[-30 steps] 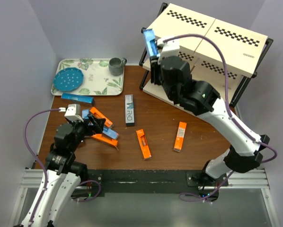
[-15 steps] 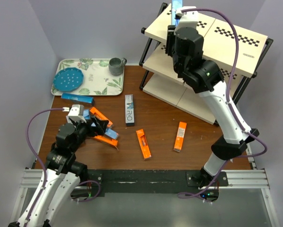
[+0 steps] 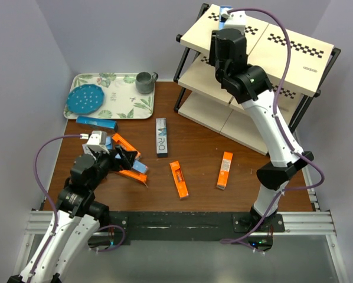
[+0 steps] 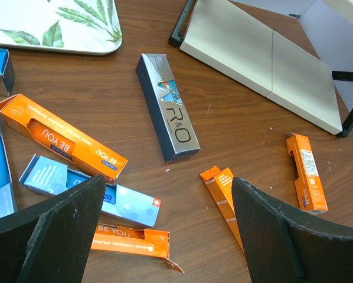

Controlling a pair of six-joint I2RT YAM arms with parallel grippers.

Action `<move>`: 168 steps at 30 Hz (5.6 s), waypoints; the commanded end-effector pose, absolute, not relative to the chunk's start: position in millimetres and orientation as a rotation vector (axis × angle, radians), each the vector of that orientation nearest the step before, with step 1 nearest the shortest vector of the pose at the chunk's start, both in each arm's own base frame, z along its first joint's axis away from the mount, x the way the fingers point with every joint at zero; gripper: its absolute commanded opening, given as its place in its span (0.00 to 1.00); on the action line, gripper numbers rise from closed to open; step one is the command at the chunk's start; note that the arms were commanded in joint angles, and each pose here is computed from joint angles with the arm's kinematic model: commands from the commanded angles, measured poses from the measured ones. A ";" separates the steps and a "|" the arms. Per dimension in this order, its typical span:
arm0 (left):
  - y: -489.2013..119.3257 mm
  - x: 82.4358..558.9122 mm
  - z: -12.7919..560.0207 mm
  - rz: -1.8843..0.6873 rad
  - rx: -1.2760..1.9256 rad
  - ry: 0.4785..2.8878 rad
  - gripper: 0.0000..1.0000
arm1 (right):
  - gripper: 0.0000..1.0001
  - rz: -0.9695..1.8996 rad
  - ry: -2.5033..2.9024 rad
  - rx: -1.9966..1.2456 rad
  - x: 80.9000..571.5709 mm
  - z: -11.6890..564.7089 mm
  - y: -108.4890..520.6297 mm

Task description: Place and organize the toothpastes onto the shelf

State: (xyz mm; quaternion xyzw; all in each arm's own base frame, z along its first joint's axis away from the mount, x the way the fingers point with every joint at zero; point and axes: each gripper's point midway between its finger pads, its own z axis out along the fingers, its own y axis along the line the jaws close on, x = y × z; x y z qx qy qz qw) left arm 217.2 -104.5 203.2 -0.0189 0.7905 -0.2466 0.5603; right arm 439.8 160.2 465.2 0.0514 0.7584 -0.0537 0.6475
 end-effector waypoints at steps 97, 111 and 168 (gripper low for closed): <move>-108.5 218.1 206.4 -0.597 -0.038 1.847 0.93 | 0.43 0.209 1.569 0.076 481.9 495.2 218.3; -108.1 218.3 205.0 -0.594 -0.042 1.852 0.93 | 0.50 0.291 1.522 0.021 462.3 521.0 214.9; -90.6 227.1 208.9 -0.488 -0.097 1.820 0.94 | 0.89 0.601 1.804 -1.013 241.8 49.1 423.6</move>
